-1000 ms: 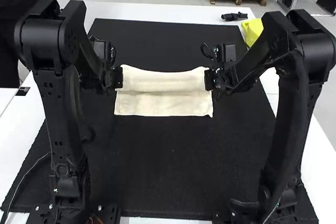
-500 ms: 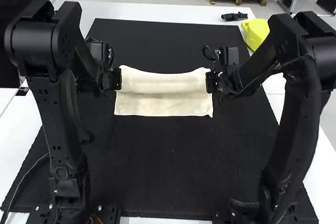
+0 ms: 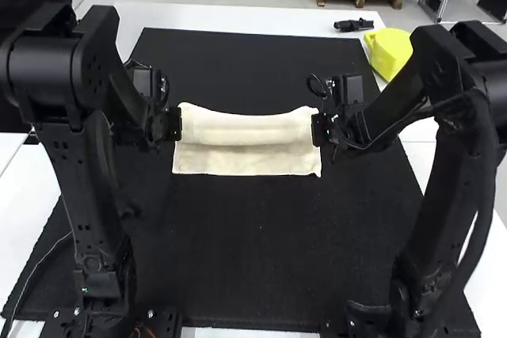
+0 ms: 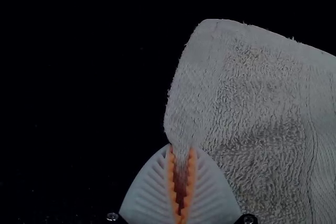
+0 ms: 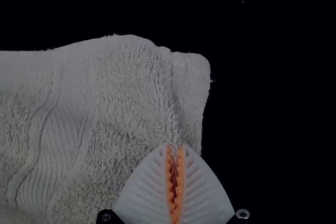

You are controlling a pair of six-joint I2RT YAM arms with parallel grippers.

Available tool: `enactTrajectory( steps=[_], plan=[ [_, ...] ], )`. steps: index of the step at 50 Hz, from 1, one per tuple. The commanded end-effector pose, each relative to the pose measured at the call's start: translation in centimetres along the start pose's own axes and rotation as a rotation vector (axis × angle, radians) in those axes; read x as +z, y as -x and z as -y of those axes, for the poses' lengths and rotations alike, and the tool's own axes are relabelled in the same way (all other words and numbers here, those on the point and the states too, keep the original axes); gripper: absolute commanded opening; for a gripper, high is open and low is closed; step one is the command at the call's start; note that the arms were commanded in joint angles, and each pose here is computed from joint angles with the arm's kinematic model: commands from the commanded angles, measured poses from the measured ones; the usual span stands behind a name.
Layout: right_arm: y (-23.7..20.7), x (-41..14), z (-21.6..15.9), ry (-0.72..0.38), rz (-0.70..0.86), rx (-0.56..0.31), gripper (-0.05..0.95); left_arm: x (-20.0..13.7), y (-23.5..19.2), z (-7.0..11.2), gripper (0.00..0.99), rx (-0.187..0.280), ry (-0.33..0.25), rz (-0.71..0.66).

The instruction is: Fold the towel.

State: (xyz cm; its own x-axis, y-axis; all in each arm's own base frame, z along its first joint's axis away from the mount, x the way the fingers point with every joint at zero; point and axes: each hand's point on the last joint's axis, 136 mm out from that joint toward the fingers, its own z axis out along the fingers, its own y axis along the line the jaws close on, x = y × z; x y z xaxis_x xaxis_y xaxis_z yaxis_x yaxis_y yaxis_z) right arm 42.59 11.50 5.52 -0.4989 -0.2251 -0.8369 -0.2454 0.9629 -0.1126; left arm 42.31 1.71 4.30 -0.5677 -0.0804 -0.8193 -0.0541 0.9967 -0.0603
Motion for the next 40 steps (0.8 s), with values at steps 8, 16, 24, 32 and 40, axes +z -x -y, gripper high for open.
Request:
enactTrajectory(
  steps=[8,16,24,32,40],
  plan=[
    [1.0,-1.2,1.6,-0.082,0.036,0.0,0.0,-1.1,1.0,-2.6,0.026,-0.002,0.098,0.05],
    [0.9,-1.5,1.5,-0.081,0.036,-0.002,0.0,-1.7,1.1,-2.6,0.026,-0.002,0.098,0.057],
    [0.3,-1.5,1.5,-0.08,0.024,-0.004,0.0,-2.1,1.2,-2.4,0.026,-0.002,0.09,0.065],
    [-0.2,-1.7,1.5,-0.081,0.018,-0.006,0.0,-2.4,0.7,-2.4,0.026,0.0,0.089,0.057],
    [-0.7,-2.1,1.6,-0.084,0.013,-0.01,0.0,-2.6,-0.1,-2.3,0.026,0.004,0.083,0.04]
  ],
)
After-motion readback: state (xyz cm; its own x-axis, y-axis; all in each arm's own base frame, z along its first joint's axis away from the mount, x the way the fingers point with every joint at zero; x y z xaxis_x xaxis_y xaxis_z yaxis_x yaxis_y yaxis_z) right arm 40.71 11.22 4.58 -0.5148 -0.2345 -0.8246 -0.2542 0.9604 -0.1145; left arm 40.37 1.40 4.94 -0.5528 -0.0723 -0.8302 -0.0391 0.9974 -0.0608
